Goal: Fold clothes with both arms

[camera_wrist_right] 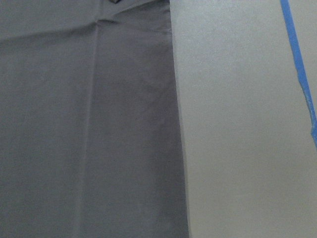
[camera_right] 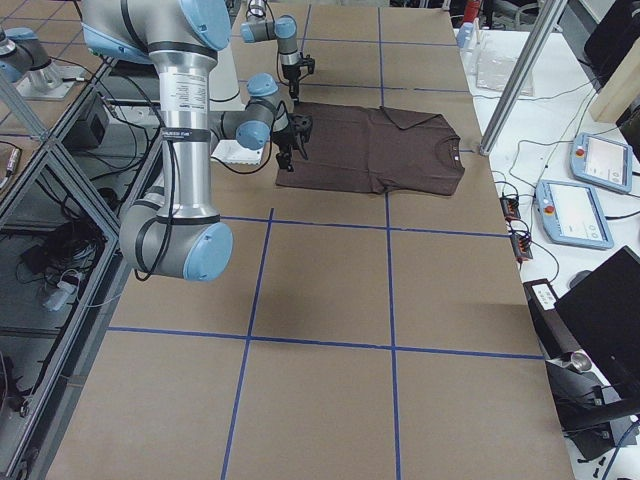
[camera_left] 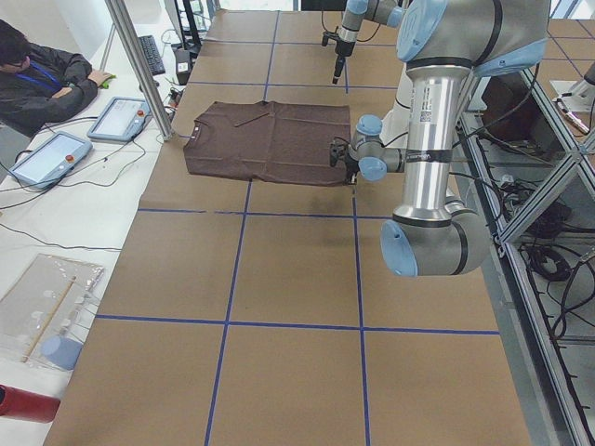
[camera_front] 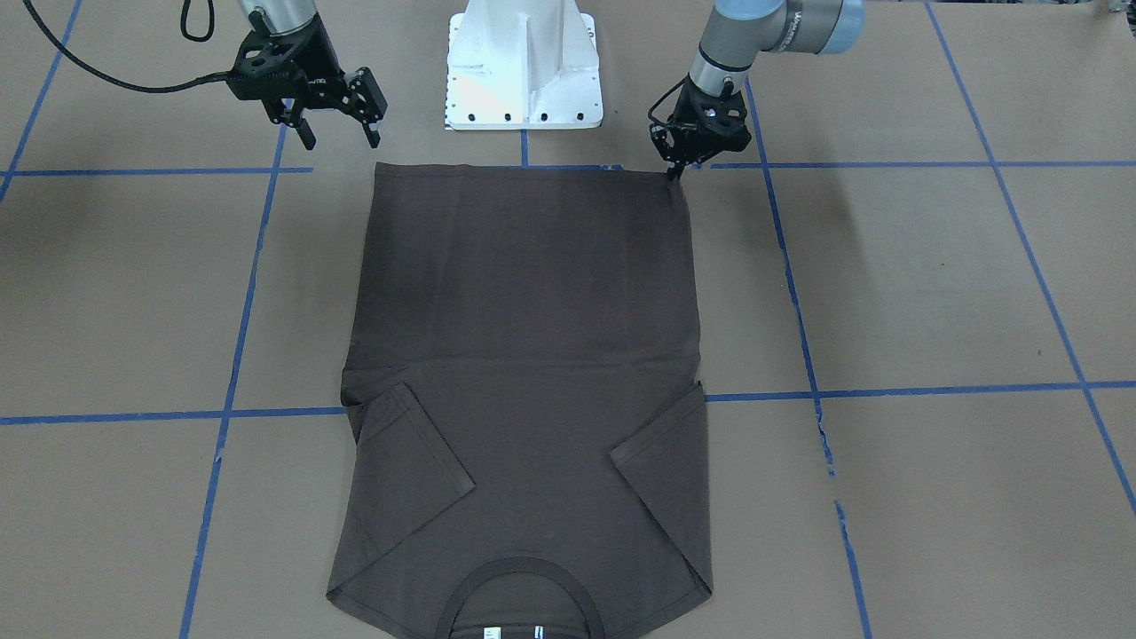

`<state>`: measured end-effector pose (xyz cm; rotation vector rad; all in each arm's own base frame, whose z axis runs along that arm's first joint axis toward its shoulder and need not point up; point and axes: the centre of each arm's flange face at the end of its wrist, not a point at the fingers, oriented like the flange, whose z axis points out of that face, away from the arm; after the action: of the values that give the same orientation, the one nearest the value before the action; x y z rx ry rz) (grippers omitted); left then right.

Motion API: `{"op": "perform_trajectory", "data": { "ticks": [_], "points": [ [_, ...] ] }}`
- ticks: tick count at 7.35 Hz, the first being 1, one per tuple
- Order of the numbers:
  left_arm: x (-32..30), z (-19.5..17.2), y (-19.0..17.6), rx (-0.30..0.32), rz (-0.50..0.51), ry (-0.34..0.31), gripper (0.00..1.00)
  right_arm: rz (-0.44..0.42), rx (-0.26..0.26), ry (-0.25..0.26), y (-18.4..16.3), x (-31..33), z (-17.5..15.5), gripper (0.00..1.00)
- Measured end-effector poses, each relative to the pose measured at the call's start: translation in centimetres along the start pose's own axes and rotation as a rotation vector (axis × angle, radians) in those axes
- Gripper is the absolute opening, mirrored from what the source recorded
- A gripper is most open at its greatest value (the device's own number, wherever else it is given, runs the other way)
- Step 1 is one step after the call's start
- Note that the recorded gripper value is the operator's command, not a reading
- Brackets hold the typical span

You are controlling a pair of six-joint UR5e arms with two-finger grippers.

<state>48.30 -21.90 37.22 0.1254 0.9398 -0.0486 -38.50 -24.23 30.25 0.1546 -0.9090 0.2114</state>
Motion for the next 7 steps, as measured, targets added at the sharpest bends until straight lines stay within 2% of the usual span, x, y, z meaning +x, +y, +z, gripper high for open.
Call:
{"op": "perform_trajectory", "data": {
  "ticks": [1, 2, 5, 7],
  "points": [
    [0.1, -0.2, 0.0, 0.000, 0.000, 0.003, 0.00, 0.000, -0.002, -0.001, 0.2, -0.1, 0.0, 0.89],
    [0.3, -0.6, 0.0, 0.001, 0.000, 0.013, 0.00, 0.012, 0.000, -0.002, 0.9, -0.4, 0.2, 0.86],
    [1.2, -2.0, -0.1, 0.004, 0.000, 0.046, 0.00, 0.055, 0.074, 0.017, 5.7, -2.1, 3.9, 0.90],
    [1.4, -2.2, -0.1, 0.004, -0.001, 0.051, 0.00, 0.047, 0.113, 0.035, 7.9, -3.4, 7.0, 0.92]
  ]
}}
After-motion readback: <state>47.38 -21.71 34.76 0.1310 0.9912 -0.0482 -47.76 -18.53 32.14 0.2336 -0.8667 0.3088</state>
